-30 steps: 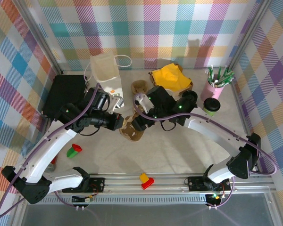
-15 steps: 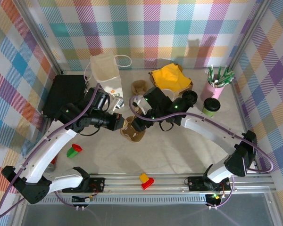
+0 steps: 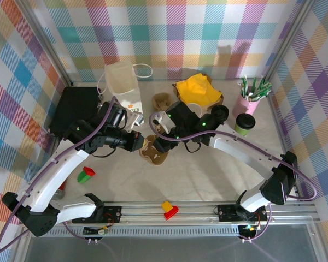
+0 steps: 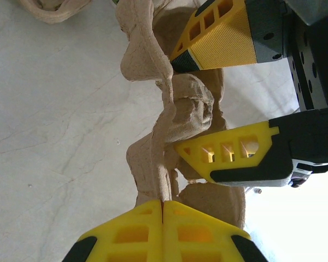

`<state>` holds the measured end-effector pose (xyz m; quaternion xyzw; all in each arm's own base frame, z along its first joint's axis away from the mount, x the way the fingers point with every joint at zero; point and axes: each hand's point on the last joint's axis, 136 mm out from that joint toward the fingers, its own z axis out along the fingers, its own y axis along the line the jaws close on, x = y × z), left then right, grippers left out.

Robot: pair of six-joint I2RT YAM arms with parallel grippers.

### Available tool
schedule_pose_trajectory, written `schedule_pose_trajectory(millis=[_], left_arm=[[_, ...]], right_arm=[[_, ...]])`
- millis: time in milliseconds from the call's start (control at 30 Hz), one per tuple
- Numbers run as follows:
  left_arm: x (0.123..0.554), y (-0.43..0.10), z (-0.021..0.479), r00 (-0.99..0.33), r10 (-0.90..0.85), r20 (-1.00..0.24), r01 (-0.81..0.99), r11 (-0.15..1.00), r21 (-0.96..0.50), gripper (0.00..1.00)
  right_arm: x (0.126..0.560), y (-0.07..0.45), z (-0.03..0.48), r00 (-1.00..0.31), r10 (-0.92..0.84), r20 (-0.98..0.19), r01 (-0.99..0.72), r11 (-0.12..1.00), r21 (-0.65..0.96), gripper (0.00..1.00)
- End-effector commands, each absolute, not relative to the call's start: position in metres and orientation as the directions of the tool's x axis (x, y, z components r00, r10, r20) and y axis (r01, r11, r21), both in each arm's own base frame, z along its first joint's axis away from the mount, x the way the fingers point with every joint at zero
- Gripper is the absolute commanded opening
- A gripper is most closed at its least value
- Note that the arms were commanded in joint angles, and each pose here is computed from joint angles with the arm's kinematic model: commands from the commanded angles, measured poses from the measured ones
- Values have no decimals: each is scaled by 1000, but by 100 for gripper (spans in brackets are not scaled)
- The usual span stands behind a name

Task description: Pack the takeout coffee

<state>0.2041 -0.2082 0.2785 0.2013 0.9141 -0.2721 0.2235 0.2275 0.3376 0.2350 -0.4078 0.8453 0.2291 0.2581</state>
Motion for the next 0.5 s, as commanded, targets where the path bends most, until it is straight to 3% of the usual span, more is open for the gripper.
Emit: schedule_pose_trajectory(millis=[0, 300, 467], left_arm=[[204, -209, 285, -808, 242, -538, 504, 756, -416, 0], [204, -209, 286, -811, 241, -533, 501, 757, -420, 0], [204, -209, 287, -811, 241, -533, 500, 758, -419, 0]], right_arm=[[224, 339, 233, -521, -595, -612, -821, 546, 167, 67], [224, 340, 229, -527, -603, -599, -820, 547, 170, 64], [224, 340, 230, -528, -604, -597, -820, 546, 172, 57]])
